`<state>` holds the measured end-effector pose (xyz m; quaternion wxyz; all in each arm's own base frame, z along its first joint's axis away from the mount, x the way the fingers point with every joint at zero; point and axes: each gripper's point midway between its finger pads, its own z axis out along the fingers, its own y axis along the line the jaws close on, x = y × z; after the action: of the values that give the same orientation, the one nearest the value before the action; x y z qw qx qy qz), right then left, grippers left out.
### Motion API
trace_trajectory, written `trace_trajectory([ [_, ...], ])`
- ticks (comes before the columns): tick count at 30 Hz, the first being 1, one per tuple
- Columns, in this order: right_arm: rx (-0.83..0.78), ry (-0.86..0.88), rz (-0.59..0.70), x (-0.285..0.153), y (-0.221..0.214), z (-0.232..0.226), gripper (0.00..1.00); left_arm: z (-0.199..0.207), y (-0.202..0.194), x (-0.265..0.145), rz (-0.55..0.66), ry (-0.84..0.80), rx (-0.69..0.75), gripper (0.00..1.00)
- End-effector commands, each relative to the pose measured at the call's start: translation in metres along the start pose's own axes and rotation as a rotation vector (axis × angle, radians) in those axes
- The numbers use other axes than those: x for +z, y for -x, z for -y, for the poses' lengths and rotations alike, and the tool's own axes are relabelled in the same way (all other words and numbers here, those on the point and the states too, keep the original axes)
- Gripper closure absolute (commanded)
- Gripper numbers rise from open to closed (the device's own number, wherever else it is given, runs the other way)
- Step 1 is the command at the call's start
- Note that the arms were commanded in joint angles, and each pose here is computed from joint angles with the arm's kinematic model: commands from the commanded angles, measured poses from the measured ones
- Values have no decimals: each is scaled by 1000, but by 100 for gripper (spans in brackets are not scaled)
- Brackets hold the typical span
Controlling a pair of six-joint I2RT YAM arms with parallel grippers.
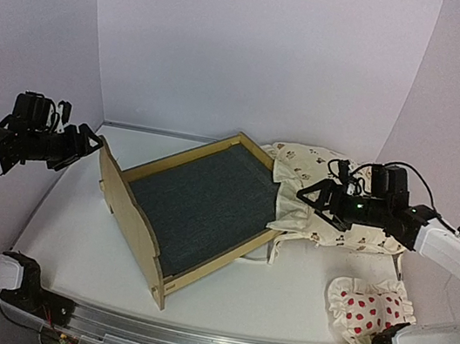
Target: Set up the pet bed
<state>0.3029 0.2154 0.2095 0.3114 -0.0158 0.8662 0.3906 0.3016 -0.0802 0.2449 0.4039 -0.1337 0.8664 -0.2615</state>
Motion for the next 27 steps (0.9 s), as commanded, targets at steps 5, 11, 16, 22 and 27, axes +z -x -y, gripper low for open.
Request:
trace_trajectory([
  [5, -113, -31, -133, 49, -35, -17, 2, 17, 5, 26, 36, -140, 10, 24],
  [11, -170, -160, -175, 68, -46, -4, 2, 7, 18, 49, 84, -106, -9, 27],
  [16, -189, -223, -213, 81, -53, 3, 2, 1, 42, 74, 147, -70, -18, 28],
  [22, -202, -281, -219, 90, -47, 6, 2, -10, 76, 125, 173, 8, -20, 28],
  [27, -263, -371, -241, 71, -35, 6, 2, 3, 97, 139, 128, 23, 3, 24],
])
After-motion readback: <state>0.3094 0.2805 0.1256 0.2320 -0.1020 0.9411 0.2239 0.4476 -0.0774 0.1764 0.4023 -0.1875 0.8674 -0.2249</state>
